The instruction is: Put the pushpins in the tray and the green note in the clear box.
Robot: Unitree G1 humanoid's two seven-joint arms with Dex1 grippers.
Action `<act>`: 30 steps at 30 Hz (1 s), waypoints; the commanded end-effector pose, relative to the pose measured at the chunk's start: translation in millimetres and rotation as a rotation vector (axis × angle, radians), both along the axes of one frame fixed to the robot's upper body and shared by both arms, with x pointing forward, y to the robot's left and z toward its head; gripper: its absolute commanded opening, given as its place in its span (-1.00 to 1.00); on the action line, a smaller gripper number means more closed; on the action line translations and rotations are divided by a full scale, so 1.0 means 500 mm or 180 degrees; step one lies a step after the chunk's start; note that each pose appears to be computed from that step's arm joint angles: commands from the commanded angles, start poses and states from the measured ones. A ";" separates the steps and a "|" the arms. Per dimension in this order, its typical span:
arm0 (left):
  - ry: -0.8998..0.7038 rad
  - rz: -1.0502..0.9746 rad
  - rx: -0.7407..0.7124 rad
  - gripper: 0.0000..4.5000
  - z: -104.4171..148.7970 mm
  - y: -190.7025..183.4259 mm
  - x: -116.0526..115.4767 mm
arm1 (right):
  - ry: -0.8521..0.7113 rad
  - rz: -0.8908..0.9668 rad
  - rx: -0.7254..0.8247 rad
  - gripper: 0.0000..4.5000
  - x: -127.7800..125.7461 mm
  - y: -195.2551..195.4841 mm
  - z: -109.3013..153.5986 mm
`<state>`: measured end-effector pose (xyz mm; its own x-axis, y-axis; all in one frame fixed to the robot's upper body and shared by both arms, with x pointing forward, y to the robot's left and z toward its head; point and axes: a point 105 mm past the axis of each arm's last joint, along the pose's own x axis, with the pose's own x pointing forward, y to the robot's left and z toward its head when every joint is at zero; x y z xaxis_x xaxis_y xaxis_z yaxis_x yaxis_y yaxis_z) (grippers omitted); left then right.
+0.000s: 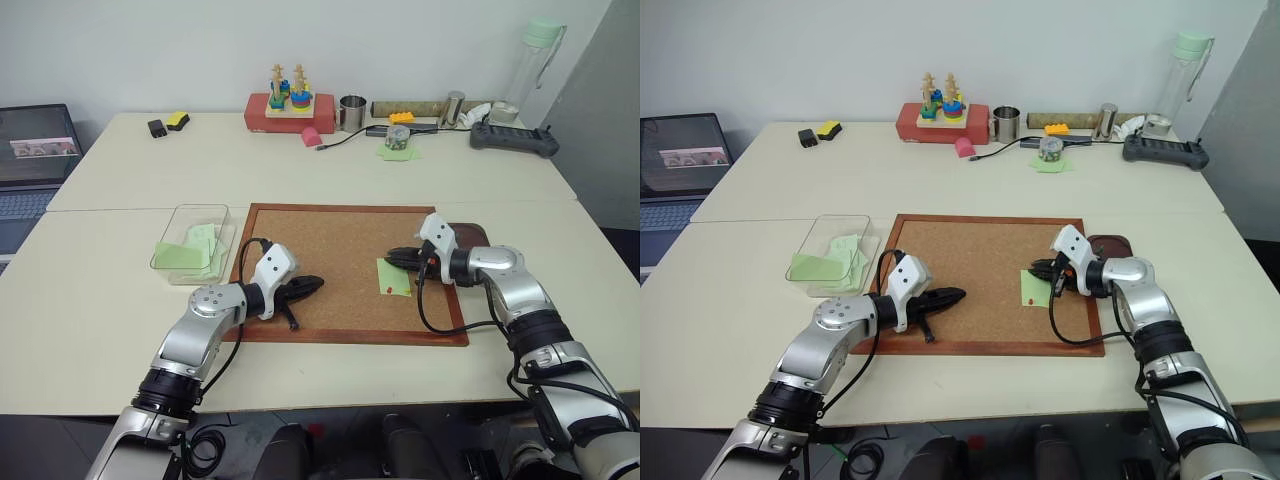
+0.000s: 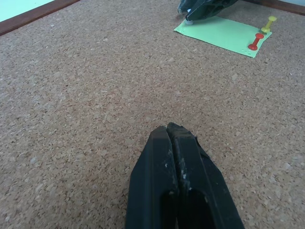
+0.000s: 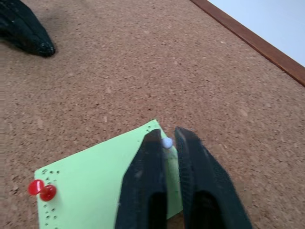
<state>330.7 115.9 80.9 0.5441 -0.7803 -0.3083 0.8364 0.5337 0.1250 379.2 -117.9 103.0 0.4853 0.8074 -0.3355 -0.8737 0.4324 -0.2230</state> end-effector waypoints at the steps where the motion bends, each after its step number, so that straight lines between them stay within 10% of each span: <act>1: 0.0201 0.0015 0.0149 -1.00 -0.038 0.005 -0.012 | -0.0164 0.0191 -0.0004 -0.98 -0.010 0.015 0.026; 22: 0.0313 0.0080 0.0229 -1.00 -0.061 0.001 -0.013 | -0.0443 0.0063 0.0296 -0.98 -0.015 -0.002 0.116; 30: 0.0325 0.0013 0.0220 -1.00 -0.062 -0.007 -0.019 | -0.0337 -0.0798 0.0260 -0.98 0.013 -0.145 0.158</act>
<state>330.8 109.8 77.8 0.5445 -0.7759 -0.3186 0.8363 0.5311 0.1360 383.3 -170.2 165.5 0.6455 0.7264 -0.2360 -0.7624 0.5949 -0.2544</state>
